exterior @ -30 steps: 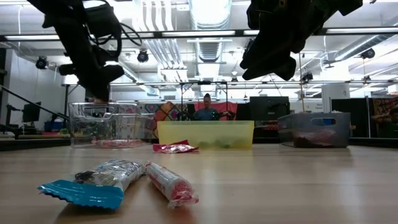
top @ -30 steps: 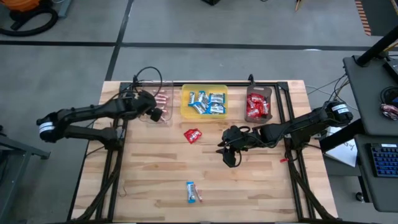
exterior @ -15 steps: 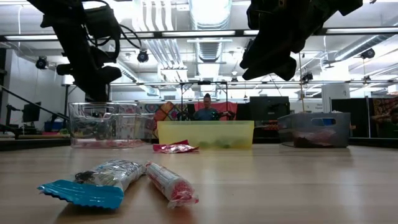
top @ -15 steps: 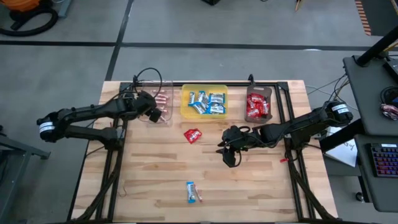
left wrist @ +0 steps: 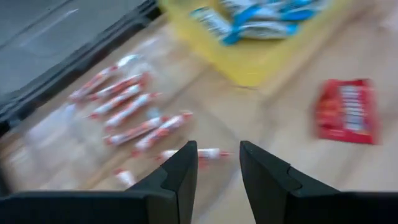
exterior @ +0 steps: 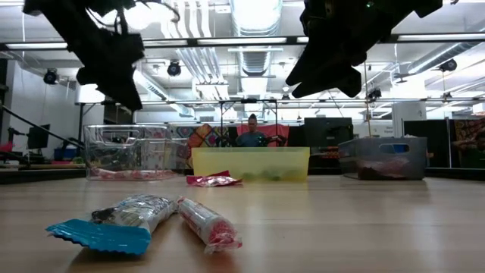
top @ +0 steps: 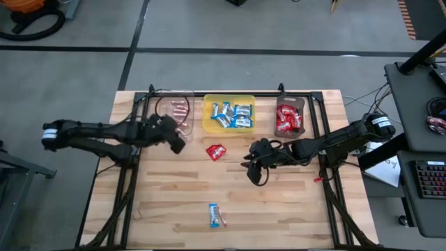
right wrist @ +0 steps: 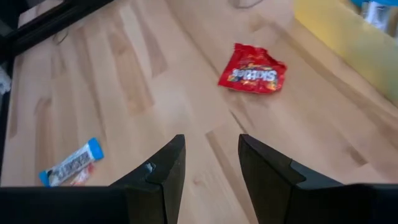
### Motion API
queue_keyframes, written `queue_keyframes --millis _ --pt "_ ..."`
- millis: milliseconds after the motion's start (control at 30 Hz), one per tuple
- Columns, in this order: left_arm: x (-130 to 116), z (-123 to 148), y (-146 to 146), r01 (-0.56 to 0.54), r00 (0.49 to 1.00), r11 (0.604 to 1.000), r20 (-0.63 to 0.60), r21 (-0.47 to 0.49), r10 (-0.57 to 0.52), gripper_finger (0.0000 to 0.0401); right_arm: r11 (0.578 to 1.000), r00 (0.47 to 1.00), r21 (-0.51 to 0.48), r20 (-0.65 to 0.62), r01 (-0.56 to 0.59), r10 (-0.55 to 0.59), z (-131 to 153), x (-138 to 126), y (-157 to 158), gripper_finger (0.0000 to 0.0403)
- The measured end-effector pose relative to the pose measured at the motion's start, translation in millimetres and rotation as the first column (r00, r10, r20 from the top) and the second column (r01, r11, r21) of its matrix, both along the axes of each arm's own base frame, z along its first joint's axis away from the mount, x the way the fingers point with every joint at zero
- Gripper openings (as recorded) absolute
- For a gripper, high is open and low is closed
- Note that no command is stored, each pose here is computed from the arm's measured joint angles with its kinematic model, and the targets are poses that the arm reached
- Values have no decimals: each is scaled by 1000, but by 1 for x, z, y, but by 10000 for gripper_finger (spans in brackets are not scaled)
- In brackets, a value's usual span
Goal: Sort candy
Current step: Put the red candy into the black bin
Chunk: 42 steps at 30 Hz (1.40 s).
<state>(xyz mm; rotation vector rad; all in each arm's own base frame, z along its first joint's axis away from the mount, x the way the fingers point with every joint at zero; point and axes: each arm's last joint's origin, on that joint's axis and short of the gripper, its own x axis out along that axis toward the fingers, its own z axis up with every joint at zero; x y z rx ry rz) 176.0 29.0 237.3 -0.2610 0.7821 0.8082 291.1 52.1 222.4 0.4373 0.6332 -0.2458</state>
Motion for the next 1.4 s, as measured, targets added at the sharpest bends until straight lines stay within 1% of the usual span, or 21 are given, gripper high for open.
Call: queue_keyframes --millis 133,233,333,400,533,667,733,867,1133,1400 --pt "5 4 -24 114 991 993 73 -6 -113 105 999 999 -6 8 53 -53 0 0 -1 141" --pt "10 6 -43 201 971 980 132 -7 -198 105 997 997 3 2 82 -82 -5 3 -1 141" --pt "15 8 -61 271 944 962 188 22 -270 105 993 994 31 1 114 -114 -16 11 0 141" --pt "19 9 -73 312 924 949 213 54 -316 105 990 992 60 -24 129 -128 -26 15 2 141" --pt "25 6 -93 394 885 912 220 113 -409 105 979 988 140 -65 149 -141 -42 21 9 141" --pt "34 1 -108 464 849 871 202 160 -489 105 965 984 190 -63 178 -169 -56 29 14 141" --pt "38 -4 -113 493 836 851 172 181 -521 105 961 982 205 -56 186 -178 -63 34 16 141" --pt "46 -12 -117 515 827 833 136 204 -545 105 957 978 208 -82 203 -190 -73 47 19 141" --pt "54 -23 -119 511 836 833 101 210 -539 105 970 983 171 -84 174 -162 -84 82 26 141" --pt "54 -24 -120 514 836 832 95 207 -540 105 984 989 112 -70 135 -128 -90 117 25 141"
